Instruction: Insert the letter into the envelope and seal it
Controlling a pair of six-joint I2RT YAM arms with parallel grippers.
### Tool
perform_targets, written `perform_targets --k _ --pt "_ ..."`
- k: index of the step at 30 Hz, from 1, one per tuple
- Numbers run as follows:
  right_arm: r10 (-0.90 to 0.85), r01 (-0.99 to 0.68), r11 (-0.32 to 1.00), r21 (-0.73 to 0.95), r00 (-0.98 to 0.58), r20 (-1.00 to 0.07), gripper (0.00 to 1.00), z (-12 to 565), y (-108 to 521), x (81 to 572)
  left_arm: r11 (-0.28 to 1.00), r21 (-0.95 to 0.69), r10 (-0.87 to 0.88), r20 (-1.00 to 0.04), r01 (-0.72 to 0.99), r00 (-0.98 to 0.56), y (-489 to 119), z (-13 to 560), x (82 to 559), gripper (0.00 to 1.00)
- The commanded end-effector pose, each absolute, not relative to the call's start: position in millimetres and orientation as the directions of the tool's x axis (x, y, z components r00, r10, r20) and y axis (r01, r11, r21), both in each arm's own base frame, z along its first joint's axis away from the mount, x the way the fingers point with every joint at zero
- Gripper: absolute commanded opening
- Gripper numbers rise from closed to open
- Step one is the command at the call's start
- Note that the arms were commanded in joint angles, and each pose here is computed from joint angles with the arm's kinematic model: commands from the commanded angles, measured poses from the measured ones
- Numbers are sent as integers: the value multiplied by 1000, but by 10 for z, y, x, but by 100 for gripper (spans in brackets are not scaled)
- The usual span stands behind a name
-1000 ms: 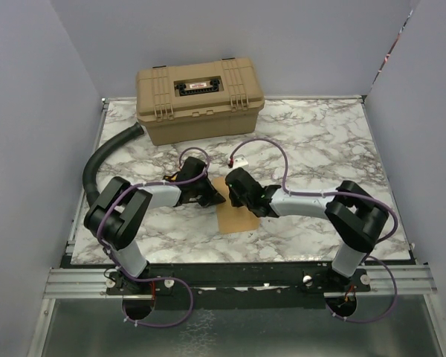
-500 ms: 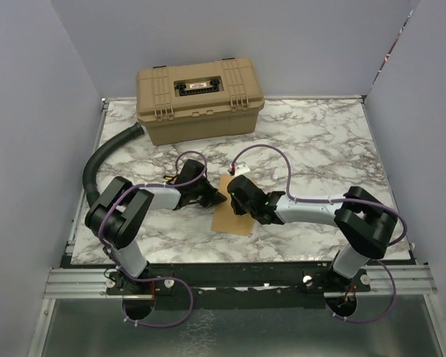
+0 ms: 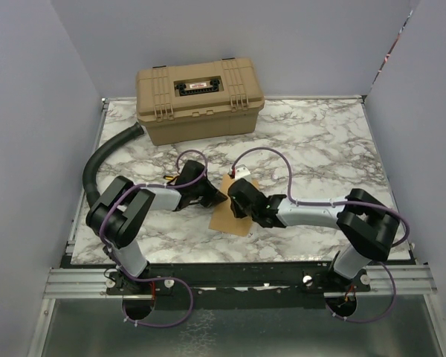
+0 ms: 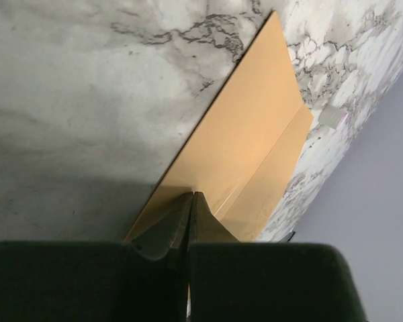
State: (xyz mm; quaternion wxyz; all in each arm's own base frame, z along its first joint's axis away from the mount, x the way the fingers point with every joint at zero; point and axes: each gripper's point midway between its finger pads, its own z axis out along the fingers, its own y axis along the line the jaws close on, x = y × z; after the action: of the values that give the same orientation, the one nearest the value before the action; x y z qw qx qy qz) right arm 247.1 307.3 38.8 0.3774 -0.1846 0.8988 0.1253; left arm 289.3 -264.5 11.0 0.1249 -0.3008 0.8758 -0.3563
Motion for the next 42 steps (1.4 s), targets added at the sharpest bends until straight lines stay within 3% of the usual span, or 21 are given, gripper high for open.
perform_targets --k 1,7,13,25,37,42 --pt "-313 -404 915 -2 -706 -636 1 -28 2833 2422 831 -334 -500 -98 -444 -861 -1959 -802 2338 0" --pt "-274 -364 932 8 -715 -643 1 -40 2848 2575 934 -219 -316 -136 -283 -939 -1739 -974 2199 0" --pt "-245 -330 944 14 -727 -641 1 -13 2707 2623 928 -222 -333 -133 -299 -933 -1729 -969 2175 0" --pt "-380 -529 847 55 -673 -634 1 61 2981 2258 918 -220 -359 -104 -331 -927 -1740 -1029 2131 0" --pt "-312 -398 918 5 -727 -611 1 -58 2550 2585 928 -223 -326 -94 -300 -941 -1750 -1065 2106 0" --pt "-315 -417 909 21 -718 -621 1 13 2589 2661 928 -223 -325 -93 -299 -941 -1753 -1067 2108 0"
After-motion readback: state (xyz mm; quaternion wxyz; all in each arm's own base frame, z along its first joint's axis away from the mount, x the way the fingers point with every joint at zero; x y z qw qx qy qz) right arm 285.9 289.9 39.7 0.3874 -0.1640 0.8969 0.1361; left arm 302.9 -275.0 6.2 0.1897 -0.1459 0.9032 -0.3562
